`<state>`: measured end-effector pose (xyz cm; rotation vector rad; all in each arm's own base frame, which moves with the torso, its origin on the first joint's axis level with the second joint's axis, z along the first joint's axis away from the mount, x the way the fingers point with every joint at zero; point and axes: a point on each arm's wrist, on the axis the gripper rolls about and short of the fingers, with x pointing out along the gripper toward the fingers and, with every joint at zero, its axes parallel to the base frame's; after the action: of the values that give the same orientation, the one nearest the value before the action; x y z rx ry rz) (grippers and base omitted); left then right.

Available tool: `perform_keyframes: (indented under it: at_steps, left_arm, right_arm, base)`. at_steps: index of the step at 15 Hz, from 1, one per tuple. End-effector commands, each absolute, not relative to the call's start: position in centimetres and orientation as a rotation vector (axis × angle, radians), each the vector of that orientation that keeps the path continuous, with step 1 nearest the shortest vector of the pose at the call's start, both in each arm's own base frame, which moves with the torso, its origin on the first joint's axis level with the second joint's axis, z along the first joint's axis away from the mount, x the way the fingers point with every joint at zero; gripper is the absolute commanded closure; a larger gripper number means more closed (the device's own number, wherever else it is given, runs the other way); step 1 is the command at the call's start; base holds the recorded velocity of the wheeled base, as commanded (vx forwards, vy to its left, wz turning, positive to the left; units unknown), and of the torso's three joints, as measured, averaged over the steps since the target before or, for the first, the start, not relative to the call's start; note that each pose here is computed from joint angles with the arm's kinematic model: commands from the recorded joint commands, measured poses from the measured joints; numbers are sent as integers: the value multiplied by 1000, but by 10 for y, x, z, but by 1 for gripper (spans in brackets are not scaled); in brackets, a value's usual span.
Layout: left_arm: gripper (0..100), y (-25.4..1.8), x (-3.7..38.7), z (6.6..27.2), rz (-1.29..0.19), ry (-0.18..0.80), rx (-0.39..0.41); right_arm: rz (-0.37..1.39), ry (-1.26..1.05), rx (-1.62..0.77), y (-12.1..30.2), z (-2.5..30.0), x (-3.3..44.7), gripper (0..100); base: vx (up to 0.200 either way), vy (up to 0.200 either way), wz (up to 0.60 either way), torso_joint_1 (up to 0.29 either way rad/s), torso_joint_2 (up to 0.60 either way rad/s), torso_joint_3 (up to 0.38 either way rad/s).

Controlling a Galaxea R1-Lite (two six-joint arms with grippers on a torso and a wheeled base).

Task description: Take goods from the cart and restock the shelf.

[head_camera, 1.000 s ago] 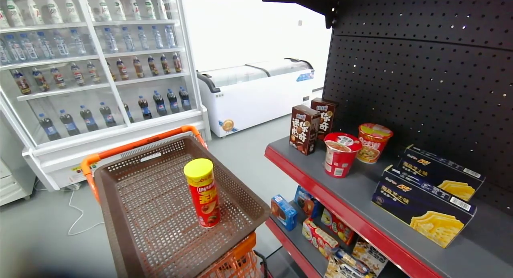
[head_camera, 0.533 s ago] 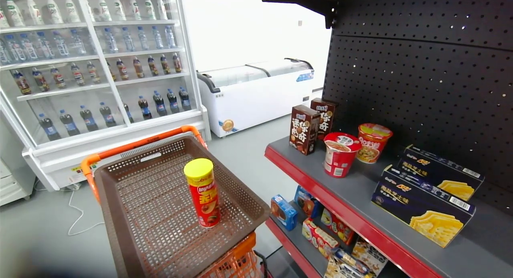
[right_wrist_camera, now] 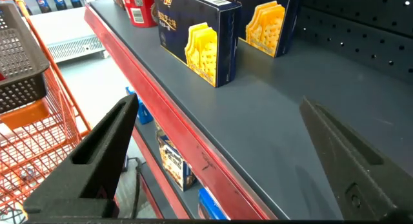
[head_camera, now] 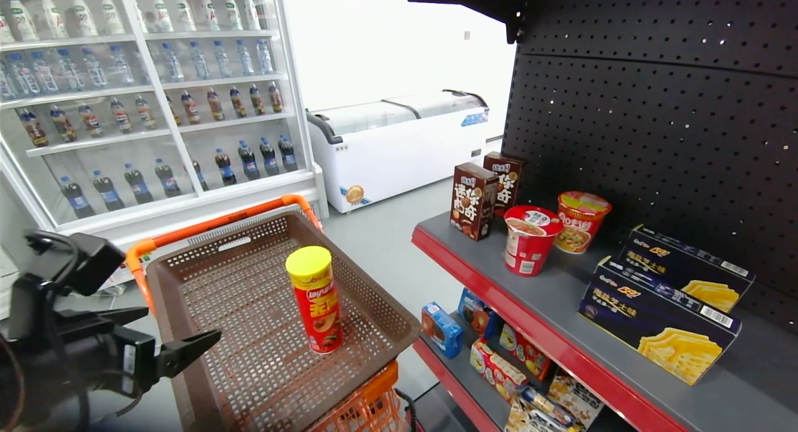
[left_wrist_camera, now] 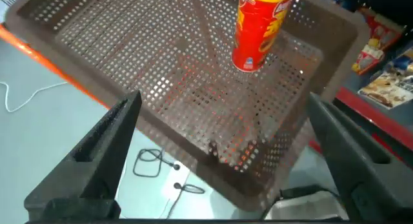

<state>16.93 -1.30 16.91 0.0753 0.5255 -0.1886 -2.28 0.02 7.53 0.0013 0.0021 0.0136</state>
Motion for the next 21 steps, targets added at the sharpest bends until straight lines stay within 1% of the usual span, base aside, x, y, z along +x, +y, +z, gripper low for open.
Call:
perform_keyframes:
  at_steps: [1,2,4,8,11,12,14,16,17,19,21]
  left_arm:
    - [0,-24,210,126,-233,638,90]
    - [0,-33,223,110,-265,585,97]
    - [0,-45,235,94,-291,513,55]
    - [0,-51,254,62,-292,488,52]
    - [0,-52,269,43,-283,420,46]
    - [0,-53,276,27,-281,371,44]
    - [0,-56,279,18,-292,340,46]
    - [0,-59,290,16,-292,319,43]
    - [0,-61,299,13,-291,304,39]
    - [0,-65,323,13,-291,239,36]
    - [0,-68,337,12,-295,200,37]
  right_arm:
    - [14,2,2,0,75,-23,0]
    - [14,2,0,0,75,-23,0]
    - [14,2,2,0,75,-23,0]
    - [14,2,2,0,75,-23,0]
    - [14,2,2,0,75,-23,0]
    - [14,2,2,0,75,-23,0]
    - [14,2,2,0,75,-23,0]
    - [14,2,2,0,75,-23,0]
    - [14,2,2,0,75,-23,0]
    - [14,2,2,0,75,-23,0]
    - [14,2,2,0,75,-23,0]
  base:
    - [0,0,0,0,0,0]
    - [0,0,0,0,0,0]
    - [0,0,0,0,0,0]
    - [0,0,0,0,0,0]
    - [0,0,0,0,0,0]
    - [0,0,0,0,0,0]
    - [0,0,0,0,0,0]
    - [0,0,0,0,0,0]
    - [0,0,0,0,0,0]
    - [0,0,0,0,0,0]
    - [0,0,0,0,0,0]
